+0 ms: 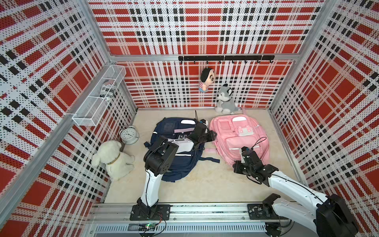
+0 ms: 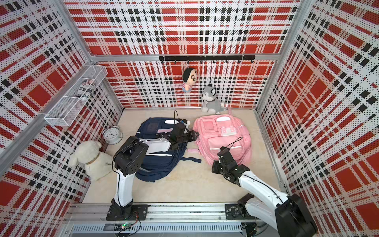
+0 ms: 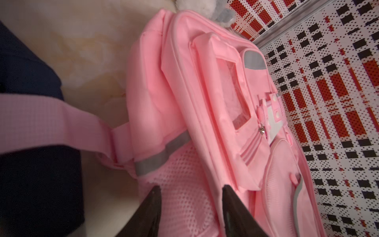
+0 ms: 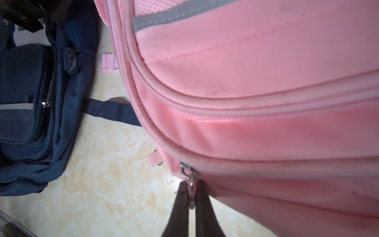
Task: Zip up the backpack
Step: Zip the zipper on the backpack.
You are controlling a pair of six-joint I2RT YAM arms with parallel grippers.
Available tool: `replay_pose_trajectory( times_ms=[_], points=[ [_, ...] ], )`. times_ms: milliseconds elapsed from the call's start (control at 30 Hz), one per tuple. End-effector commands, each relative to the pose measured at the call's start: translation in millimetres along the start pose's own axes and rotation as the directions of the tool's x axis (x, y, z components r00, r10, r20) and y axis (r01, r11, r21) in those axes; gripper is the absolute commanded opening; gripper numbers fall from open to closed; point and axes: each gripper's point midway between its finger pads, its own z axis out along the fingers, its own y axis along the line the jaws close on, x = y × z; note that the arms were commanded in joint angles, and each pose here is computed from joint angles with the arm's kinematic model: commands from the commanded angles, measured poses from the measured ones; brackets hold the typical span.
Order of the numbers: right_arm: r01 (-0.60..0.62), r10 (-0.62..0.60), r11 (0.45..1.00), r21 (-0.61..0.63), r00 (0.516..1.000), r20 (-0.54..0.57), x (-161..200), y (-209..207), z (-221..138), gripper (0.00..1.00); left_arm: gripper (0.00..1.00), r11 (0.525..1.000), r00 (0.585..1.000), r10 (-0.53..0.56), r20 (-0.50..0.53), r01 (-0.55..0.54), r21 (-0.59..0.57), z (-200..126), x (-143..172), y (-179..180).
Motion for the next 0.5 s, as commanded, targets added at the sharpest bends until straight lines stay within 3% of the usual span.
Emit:
replay_pose_trajectory(
  times_ms=[0,267,467],
  points=[
    [-0.007,0.011,0.998,-0.054,0.997,0.074,-16.3,11.2,-3.9,0.0,0.53,0.999,0.999,0.039,-0.009,-0.039,0.01,-18.0,3.1,-31.0],
    [0.002,0.002,0.998,-0.067,0.998,0.063,-15.3,13.6,7.5,0.0,0.52,0.996,0.995,-0.056,-0.087,0.061,0.062,-37.7,35.0,-51.4],
    [0.033,-0.028,0.998,-0.048,0.995,0.092,-26.0,16.4,8.1,0.0,0.45,0.992,0.984,-0.087,-0.159,0.1,0.078,-44.3,71.2,-65.2]
  ],
)
